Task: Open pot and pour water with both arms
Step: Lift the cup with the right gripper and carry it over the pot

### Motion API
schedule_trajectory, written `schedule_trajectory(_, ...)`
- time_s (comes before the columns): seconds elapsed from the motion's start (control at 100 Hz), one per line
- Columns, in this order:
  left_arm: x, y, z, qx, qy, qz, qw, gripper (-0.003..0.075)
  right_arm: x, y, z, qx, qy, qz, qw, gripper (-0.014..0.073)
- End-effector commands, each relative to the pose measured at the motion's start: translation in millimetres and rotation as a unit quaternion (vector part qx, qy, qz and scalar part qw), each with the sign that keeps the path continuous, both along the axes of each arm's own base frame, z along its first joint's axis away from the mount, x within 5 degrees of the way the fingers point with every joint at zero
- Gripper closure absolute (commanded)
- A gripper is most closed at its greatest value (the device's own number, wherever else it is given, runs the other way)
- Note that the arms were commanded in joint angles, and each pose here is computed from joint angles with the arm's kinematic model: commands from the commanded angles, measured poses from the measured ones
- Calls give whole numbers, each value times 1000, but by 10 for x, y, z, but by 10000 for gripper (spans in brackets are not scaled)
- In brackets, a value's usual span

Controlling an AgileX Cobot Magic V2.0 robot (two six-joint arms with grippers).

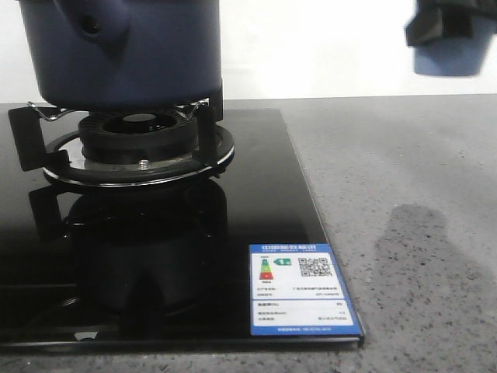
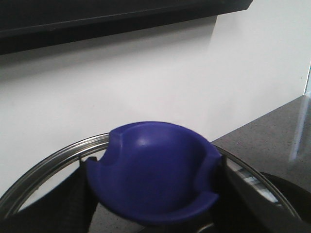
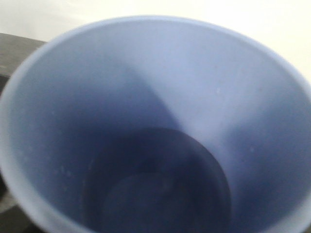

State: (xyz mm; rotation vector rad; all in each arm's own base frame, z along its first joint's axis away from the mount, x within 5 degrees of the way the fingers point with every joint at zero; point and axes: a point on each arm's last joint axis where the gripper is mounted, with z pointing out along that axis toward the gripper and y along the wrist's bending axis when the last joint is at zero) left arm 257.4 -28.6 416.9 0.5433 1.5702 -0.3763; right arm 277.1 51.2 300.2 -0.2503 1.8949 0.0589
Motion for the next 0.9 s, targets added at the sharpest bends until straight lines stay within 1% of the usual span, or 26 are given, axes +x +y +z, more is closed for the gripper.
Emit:
schedule_trajectory(0.0, -108, -5, 255, -35, -39, 3, 999, 382, -7, 97, 447, -8, -83, 22, 996, 223)
schedule_trajectory(0.09, -108, -5, 255, -35, -39, 3, 999, 382, -4, 216, 629, -19, -92, 50, 994, 223)
schedule_trajectory(0.19, -108, -5, 255, -35, -39, 3, 999, 382, 28, 341, 800, -36, -82, 79, 993, 223)
schedule_trajectory(0.41, -108, -5, 255, -35, -39, 3, 999, 382, 133, 549, 1054, -58, -56, 116, 990, 223)
schedule_trajectory(0.56, -108, -5, 255, -35, -39, 3, 999, 382, 197, 702, 1148, -82, -41, 141, 986, 223)
schedule_trajectory(0.71, -108, -5, 255, -35, -39, 3, 999, 382, 260, 864, 1194, -135, -26, 164, 977, 223)
schedule_trajectory(0.89, -108, -5, 255, -35, -39, 3, 999, 382, 308, 1069, 1234, -164, -19, 187, 969, 223)
